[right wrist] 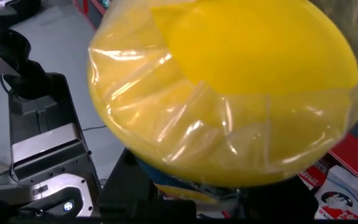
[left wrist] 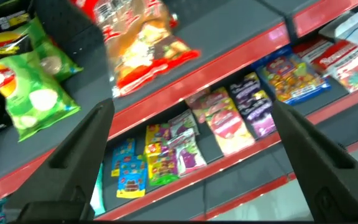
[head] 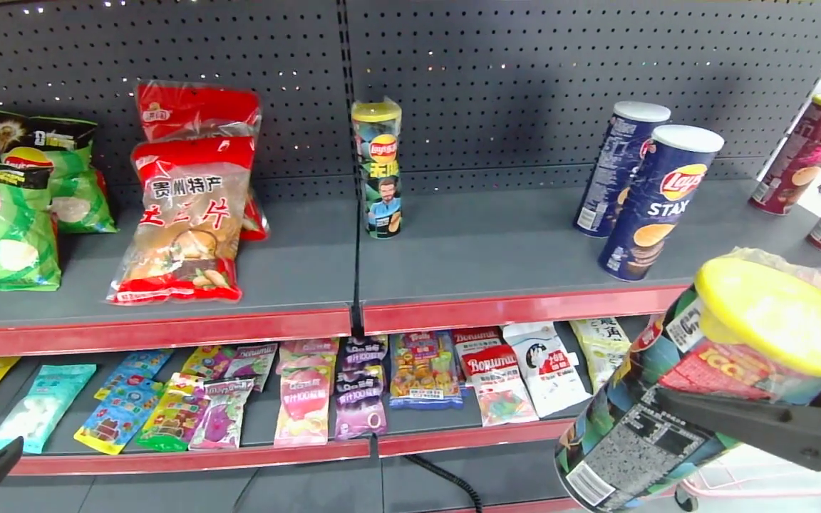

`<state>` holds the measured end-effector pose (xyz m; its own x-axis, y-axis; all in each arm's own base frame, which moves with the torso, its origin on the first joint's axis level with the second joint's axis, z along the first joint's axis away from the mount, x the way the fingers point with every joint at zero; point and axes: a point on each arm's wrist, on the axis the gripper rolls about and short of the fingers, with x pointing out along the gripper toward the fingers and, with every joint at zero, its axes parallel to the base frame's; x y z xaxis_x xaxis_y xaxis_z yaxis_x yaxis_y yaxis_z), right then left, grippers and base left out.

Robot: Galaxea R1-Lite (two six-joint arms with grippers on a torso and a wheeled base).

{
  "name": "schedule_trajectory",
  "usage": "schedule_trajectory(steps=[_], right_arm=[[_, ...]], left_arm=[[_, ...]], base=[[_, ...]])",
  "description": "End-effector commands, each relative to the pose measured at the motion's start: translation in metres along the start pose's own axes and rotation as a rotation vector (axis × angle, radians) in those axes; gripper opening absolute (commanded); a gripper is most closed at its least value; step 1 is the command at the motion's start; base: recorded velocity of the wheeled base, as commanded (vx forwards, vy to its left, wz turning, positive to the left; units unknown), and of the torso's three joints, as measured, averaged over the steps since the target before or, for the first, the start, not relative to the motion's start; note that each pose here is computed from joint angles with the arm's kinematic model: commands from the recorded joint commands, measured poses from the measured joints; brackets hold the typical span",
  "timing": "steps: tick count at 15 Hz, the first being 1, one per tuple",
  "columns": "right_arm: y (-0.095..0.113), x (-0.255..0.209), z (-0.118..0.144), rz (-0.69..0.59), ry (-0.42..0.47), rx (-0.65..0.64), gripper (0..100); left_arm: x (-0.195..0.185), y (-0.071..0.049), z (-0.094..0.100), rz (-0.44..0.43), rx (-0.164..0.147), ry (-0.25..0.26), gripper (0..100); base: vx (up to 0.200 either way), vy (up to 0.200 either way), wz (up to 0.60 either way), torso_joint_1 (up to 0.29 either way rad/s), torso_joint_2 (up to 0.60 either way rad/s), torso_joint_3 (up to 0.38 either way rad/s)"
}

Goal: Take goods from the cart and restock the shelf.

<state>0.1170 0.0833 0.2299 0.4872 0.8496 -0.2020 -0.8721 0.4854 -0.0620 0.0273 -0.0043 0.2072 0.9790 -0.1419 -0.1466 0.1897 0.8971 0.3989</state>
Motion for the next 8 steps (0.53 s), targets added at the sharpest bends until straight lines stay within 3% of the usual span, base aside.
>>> schedule_trajectory(steps=[1, 5, 6, 8], right_arm=[[-0.0001, 0.0005, -0.0007, 0.0, 0.003, 0.001, 0], [0.0002, 0.0003, -0.0023, 0.001, 0.007, 0.003, 0], [0.0002, 0.0003, -0.0023, 0.001, 0.007, 0.003, 0], [0.0005, 0.0005, -0.004, 0.002, 0.012, 0.006, 0]], left_arm=[[-0.0001, 0.0, 0.0, 0.001, 0.0, 0.0, 100], [0.0004, -0.0002, -0.0004, -0.001, 0.0, 0.003, 100], [0.0007, -0.0002, -0.0004, 0.0, 0.002, 0.005, 100], [0.0012, -0.0008, -0.0019, -0.003, 0.041, 0.01, 100]], base=[[0.0, 0.2, 0.0, 0.002, 0.0, -0.002], [0.0, 0.2, 0.0, 0.001, 0.0, 0.0], [0.0, 0.0, 0.0, 0.0, 0.0, 0.0], [0.0, 0.0, 0.0, 0.0, 0.0, 0.0]])
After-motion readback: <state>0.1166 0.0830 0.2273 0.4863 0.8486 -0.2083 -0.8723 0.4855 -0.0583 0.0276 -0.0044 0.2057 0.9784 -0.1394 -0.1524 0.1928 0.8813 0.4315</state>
